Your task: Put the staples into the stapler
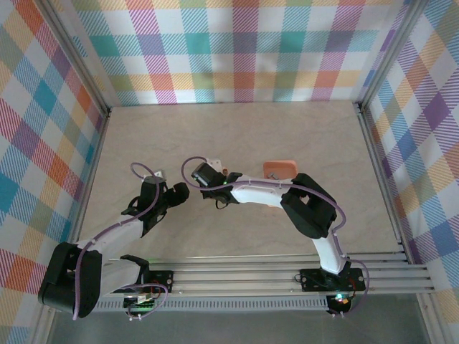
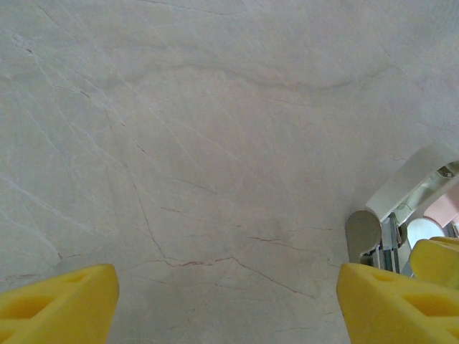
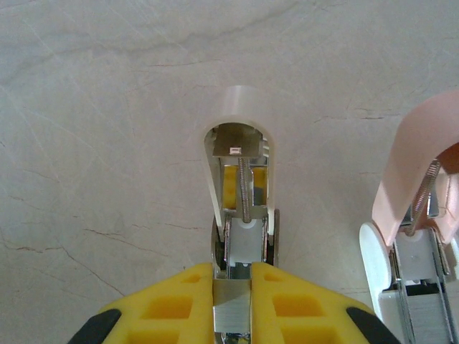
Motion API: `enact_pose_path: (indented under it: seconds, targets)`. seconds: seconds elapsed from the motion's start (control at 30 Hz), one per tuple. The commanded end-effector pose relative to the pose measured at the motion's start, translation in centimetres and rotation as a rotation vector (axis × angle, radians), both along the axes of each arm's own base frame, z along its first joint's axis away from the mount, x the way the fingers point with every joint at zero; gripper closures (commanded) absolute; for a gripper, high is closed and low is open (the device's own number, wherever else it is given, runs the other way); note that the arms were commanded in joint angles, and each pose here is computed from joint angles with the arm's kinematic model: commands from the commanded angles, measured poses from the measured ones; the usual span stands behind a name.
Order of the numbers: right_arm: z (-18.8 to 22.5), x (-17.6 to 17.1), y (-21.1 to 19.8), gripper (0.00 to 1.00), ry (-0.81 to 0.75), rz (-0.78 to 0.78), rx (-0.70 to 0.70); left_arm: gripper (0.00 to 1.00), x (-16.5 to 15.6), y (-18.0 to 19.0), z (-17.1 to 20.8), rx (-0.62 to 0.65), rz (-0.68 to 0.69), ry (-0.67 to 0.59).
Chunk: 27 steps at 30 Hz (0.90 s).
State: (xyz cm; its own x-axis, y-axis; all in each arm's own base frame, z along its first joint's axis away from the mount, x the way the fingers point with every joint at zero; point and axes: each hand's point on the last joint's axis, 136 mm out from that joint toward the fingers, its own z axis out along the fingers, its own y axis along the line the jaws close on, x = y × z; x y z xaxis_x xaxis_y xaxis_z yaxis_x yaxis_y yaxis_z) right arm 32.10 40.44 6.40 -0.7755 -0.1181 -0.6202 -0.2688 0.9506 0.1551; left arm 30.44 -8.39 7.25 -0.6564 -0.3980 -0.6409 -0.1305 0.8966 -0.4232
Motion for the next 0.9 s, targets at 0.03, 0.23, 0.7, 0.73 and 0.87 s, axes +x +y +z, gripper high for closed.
enact_pose_path:
  seconds: [0.03,0.23,0.7,0.73,0.87]
  targets:
    - [-0.5,-0.3,0.3,0.83,0.012,-0.011,-0.009,0.20,-0.1,0.4,0.0,0.018,0.002,-0.017]
    - [-1.0,-0.3,0.2,0.84,0.021,-0.016,-0.017,0.20,-0.1,0.4,0.0,0.018,0.003,-0.017]
    - [-1.8,-0.6,-0.2,0.84,0.042,-0.021,-0.041,0.20,-0.1,0.5,0.0,0.017,0.003,-0.021]
    - [-1.9,-0.7,-0.3,0.84,0.044,-0.020,-0.046,0.20,-0.1,0.4,0.0,0.016,0.003,-0.023]
    - [-2.0,-0.8,-0.5,0.84,0.052,-0.021,-0.054,0.20,-0.1,0.4,0.0,0.016,0.002,-0.023]
